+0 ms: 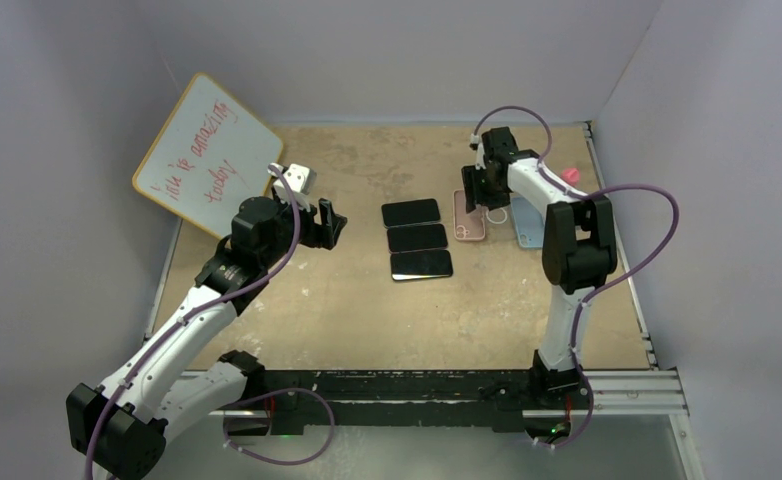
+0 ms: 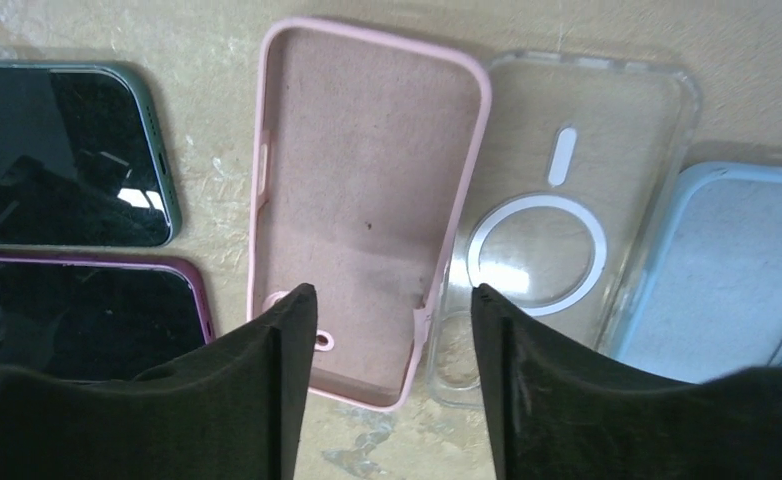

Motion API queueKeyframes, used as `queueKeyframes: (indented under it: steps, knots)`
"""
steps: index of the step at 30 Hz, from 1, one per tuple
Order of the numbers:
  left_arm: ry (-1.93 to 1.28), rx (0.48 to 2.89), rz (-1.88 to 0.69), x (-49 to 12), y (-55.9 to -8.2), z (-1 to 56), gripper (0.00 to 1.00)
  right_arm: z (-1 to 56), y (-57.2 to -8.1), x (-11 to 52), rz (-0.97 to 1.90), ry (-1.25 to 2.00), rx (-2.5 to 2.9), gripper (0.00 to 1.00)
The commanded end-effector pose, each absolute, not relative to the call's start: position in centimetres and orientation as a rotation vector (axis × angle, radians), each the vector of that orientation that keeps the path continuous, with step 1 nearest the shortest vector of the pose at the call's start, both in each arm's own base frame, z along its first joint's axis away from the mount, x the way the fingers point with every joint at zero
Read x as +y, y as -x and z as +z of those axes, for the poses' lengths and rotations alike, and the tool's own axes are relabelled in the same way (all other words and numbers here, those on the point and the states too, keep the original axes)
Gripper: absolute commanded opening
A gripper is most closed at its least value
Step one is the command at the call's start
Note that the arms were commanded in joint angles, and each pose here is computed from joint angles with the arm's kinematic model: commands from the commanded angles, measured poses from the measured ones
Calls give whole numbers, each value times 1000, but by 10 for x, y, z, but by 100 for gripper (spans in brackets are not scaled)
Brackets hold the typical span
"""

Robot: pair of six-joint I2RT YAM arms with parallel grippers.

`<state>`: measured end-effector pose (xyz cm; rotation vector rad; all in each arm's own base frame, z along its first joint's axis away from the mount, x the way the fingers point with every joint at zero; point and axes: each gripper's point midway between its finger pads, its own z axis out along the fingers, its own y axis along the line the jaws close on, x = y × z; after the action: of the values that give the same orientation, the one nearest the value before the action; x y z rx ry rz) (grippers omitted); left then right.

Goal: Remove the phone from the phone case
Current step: Place the phone case at the center of the board.

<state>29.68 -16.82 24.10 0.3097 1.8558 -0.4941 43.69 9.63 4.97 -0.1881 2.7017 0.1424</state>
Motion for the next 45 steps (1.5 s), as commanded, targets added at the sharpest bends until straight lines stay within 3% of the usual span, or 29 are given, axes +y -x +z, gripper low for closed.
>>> queueKeyframes:
  steps: [1, 34, 45]
  knots:
    - [-320, 1839, -493, -169, -298, 242, 69, 75, -466, 93, 96, 151, 2598, 64]
    - [-327, 1839, -496, -170, -299, 241, 69, 57, -478, 129, 169, 257, 2597, 68]
    - [-272, 1819, -424, -154, -301, 252, 69, 117, -456, 116, 147, 112, 2469, 71]
